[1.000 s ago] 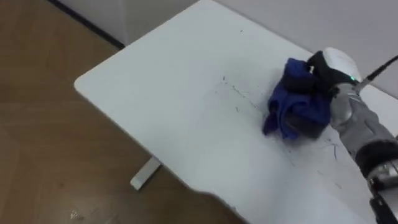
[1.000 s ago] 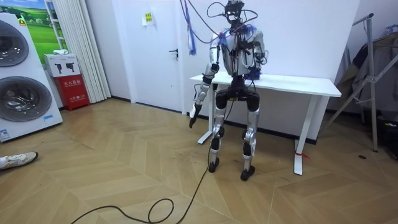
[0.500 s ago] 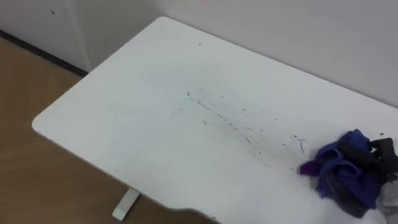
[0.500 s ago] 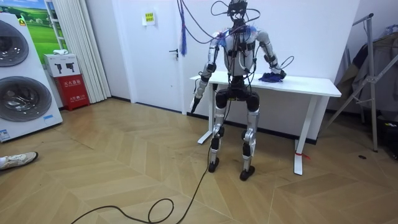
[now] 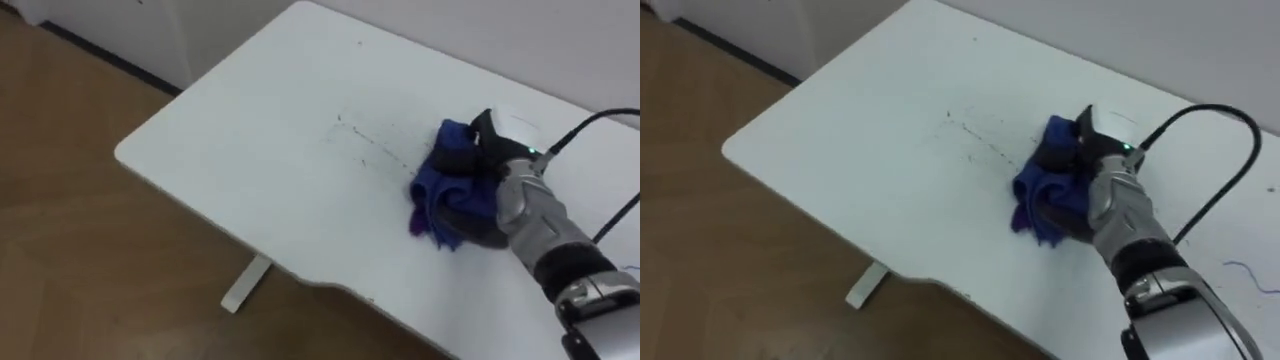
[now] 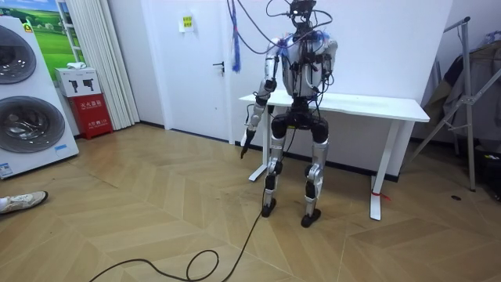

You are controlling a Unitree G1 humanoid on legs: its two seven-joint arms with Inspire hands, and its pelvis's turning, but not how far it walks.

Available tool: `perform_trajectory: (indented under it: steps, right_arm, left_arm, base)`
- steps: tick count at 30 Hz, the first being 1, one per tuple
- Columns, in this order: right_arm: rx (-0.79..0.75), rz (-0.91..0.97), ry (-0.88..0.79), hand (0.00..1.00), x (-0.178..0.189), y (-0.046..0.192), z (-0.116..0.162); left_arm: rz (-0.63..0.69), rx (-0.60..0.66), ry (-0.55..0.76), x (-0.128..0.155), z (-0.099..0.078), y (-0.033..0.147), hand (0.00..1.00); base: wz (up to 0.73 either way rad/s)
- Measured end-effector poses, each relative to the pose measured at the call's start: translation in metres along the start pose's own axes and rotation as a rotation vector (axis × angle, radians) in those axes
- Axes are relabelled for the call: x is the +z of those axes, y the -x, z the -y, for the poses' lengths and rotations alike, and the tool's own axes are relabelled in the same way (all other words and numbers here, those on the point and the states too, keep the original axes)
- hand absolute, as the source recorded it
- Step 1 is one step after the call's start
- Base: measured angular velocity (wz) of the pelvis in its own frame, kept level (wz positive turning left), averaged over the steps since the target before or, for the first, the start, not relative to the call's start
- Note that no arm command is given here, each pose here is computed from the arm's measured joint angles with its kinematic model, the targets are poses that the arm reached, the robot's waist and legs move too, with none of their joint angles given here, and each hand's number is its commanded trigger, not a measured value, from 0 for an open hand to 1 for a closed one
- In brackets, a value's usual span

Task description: Wipe table

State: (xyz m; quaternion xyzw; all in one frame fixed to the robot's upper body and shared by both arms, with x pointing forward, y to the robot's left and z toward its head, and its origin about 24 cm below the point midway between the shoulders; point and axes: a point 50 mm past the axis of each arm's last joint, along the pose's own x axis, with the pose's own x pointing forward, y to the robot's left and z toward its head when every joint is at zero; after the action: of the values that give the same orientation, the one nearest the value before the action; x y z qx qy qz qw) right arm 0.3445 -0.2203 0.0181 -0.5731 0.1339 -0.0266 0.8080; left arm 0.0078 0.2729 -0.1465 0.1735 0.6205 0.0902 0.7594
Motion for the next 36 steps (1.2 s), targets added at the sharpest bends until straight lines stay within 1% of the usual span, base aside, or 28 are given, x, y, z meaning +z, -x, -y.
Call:
perform_trajectory:
  steps: [3, 5, 6, 8, 9, 10, 11, 12, 14, 15, 16, 17, 20, 21, 24, 26, 27, 28, 29, 30, 32, 33, 34, 35, 36]
  right_arm:
    - [0.038, -0.053, 0.006, 1.00, -0.021, 0.010, -0.015]
    - [0.051, -0.092, -0.072, 1.00, -0.044, 0.029, -0.037]
    - [0.047, -0.098, -0.091, 1.00, -0.050, 0.033, -0.041]
    - [0.014, -0.162, -0.196, 1.00, -0.077, 0.055, -0.053]
    - [0.003, -0.187, -0.224, 1.00, -0.085, 0.061, -0.056]
    - [-0.023, -0.242, -0.284, 1.00, -0.101, 0.074, -0.061]
    - [-0.059, -0.297, -0.326, 1.00, -0.116, 0.086, -0.064]
    - [-0.074, -0.320, -0.327, 1.00, -0.124, 0.092, -0.065]
    - [-0.108, -0.449, -0.336, 1.00, -0.162, 0.123, -0.067]
    - [-0.113, -0.485, -0.338, 1.00, -0.171, 0.131, -0.067]
    - [-0.130, -0.551, -0.342, 1.00, -0.188, 0.145, -0.064]
    - [-0.143, -0.598, -0.339, 1.00, -0.201, 0.154, -0.060]
    - [-0.167, -0.680, -0.341, 1.00, -0.220, 0.169, -0.055]
    - [-0.169, -0.687, -0.341, 1.00, -0.221, 0.170, -0.054]
    - [-0.174, -0.695, -0.345, 1.00, -0.218, 0.161, -0.051]
    - [-0.155, -0.703, -0.330, 1.00, -0.208, 0.142, -0.048]
    - [-0.147, -0.700, -0.318, 1.00, -0.205, 0.137, -0.046]
    - [-0.124, -0.676, -0.289, 1.00, -0.195, 0.122, -0.042]
    - [-0.094, -0.618, -0.266, 1.00, -0.178, 0.101, -0.037]
    - [-0.073, -0.571, -0.238, 1.00, -0.166, 0.090, -0.035]
    - [-0.038, -0.332, -0.126, 1.00, -0.107, 0.044, -0.019]
    - [-0.040, -0.281, -0.106, 1.00, -0.093, 0.035, -0.013]
    - [-0.057, -0.196, -0.085, 1.00, -0.069, 0.019, 0.002]
    - [-0.075, -0.135, -0.080, 1.00, -0.050, 0.007, 0.017]
    - [-0.080, -0.109, -0.086, 1.00, -0.042, 0.003, 0.022]
  left_arm:
    - [-0.022, 0.000, 0.004, -0.008, 0.001, 0.002, 0.00]
    - [-0.009, 0.004, 0.002, -0.009, 0.000, 0.005, 0.00]
    - [-0.006, 0.007, 0.005, -0.009, -0.001, 0.005, 0.00]
    - [0.010, 0.032, 0.026, -0.008, -0.005, 0.005, 0.00]
    - [0.024, 0.044, 0.034, -0.005, -0.008, 0.006, 0.00]
    - [0.047, 0.072, 0.044, -0.003, -0.013, 0.007, 0.00]
    - [0.070, 0.101, 0.049, 0.000, -0.018, 0.008, 0.00]
    - [0.076, 0.116, 0.057, 0.001, -0.021, 0.008, 0.00]
    - [0.074, 0.167, 0.084, -0.003, -0.031, 0.009, 0.00]
    - [0.070, 0.181, 0.091, -0.004, -0.033, 0.009, 0.00]
    - [0.067, 0.202, 0.101, -0.005, -0.037, 0.009, 0.00]
    - [0.060, 0.219, 0.105, -0.008, -0.039, 0.010, 0.00]
    - [0.054, 0.233, 0.110, -0.012, -0.038, 0.011, 0.00]
    - [0.053, 0.233, 0.110, -0.012, -0.037, 0.011, 0.00]
    - [0.057, 0.214, 0.104, -0.012, -0.029, 0.011, 0.00]
    - [0.051, 0.182, 0.114, -0.013, -0.018, 0.011, 0.00]
    - [0.049, 0.170, 0.105, -0.013, -0.015, 0.011, 0.00]
    - [0.049, 0.148, 0.087, -0.012, -0.010, 0.010, 0.00]
    - [0.048, 0.129, 0.074, -0.012, -0.006, 0.010, 0.00]
    - [0.047, 0.118, 0.064, -0.012, -0.004, 0.010, 0.00]
    - [0.035, 0.096, 0.050, -0.014, -0.002, 0.009, 0.00]
    - [0.038, 0.091, 0.048, -0.012, -0.002, 0.009, 0.00]
    - [0.042, 0.080, 0.046, -0.009, -0.002, 0.007, 0.00]
    - [0.041, 0.068, 0.048, -0.006, -0.001, 0.006, 0.00]
    - [0.046, 0.065, 0.049, -0.004, -0.001, 0.006, 0.00]
  base:
    - [0.32]
    - [0.26]
    - [0.18]
    - [0.03]
    - [0.00]
    - [-0.11]
    - [-0.15]
    - [-0.29]
    - [-0.26]
    - [-0.14]
    - [-0.10]
    - [-0.09]
    - [-0.10]
    - [-0.08]
    - [-0.10]
    - [-0.25]
    - [-0.30]
    - [-0.32]
    - [-0.31]
    - [-0.40]
    - [-0.15]
    - [0.35]
    - [0.50]
    - [0.56]
    - [0.62]
